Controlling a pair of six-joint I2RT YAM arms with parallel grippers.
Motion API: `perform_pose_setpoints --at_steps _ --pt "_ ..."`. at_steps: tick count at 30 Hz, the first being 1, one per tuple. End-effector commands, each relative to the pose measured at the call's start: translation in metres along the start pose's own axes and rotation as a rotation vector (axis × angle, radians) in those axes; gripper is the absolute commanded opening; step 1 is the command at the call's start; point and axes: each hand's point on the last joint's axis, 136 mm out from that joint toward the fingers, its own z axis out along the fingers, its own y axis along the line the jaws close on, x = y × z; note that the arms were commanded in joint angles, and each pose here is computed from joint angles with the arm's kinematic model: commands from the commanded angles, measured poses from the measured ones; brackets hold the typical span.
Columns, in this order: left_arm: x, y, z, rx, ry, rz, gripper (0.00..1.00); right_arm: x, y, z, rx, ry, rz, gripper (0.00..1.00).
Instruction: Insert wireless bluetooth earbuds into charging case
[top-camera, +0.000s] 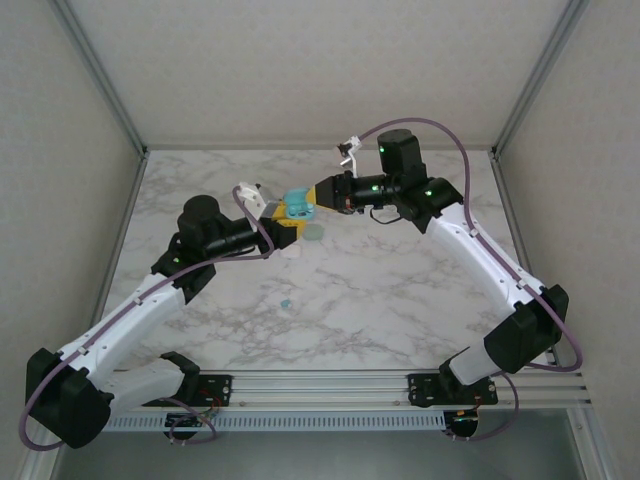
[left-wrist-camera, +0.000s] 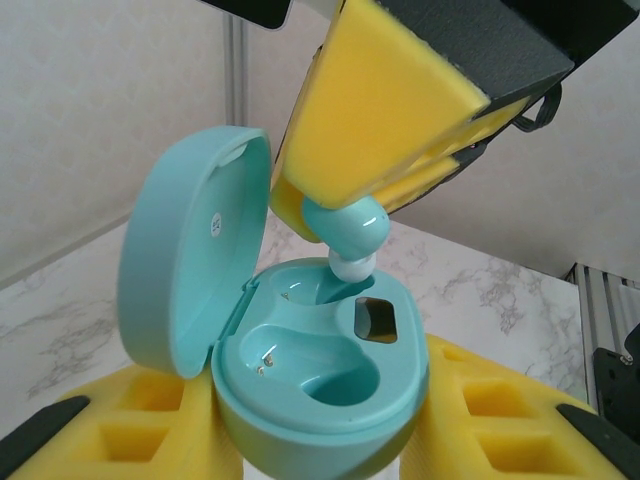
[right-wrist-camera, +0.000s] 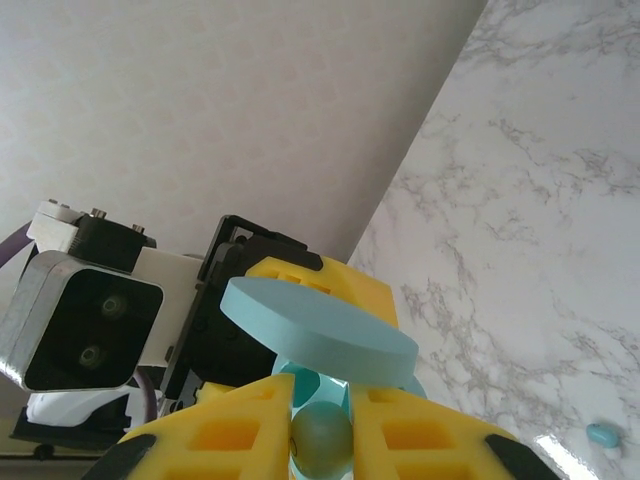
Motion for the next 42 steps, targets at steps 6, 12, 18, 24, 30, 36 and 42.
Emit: perform_pose_setpoints --at_steps 6,12,18,24,30,36,42 --pt "-0.029 -0.013 0.000 0.054 -0.073 0.041 0.31 -0.004 -0.004 0.004 0.045 -0.019 -0.055 0.23" --pt "-0.032 -0.014 -0.001 0.054 -0.084 0.039 0.31 -0.004 -0.009 0.005 0.070 -0.018 -0.052 0.26" --pt "-0.034 -0.014 -0.002 0.050 -0.093 0.038 0.31 -0.004 -0.006 0.004 0.076 -0.012 -0.061 0.29" --pt "-0.034 -0.013 -0.001 0.049 -0.093 0.038 0.31 -0.006 -0.006 0.002 0.094 -0.018 -0.065 0.35" --pt "-0.033 -0.012 -0.001 0.040 -0.089 0.037 0.31 -0.006 -0.003 -0.001 0.100 -0.021 -0.070 0.38" --pt "-0.031 0.002 -0.007 -0.059 -0.076 0.034 0.30 0.000 0.026 -0.024 0.080 -0.056 -0.167 0.51" --pt "-0.026 0.008 -0.014 -0.097 -0.084 -0.001 0.30 0.009 0.022 -0.046 0.161 -0.080 -0.199 0.55"
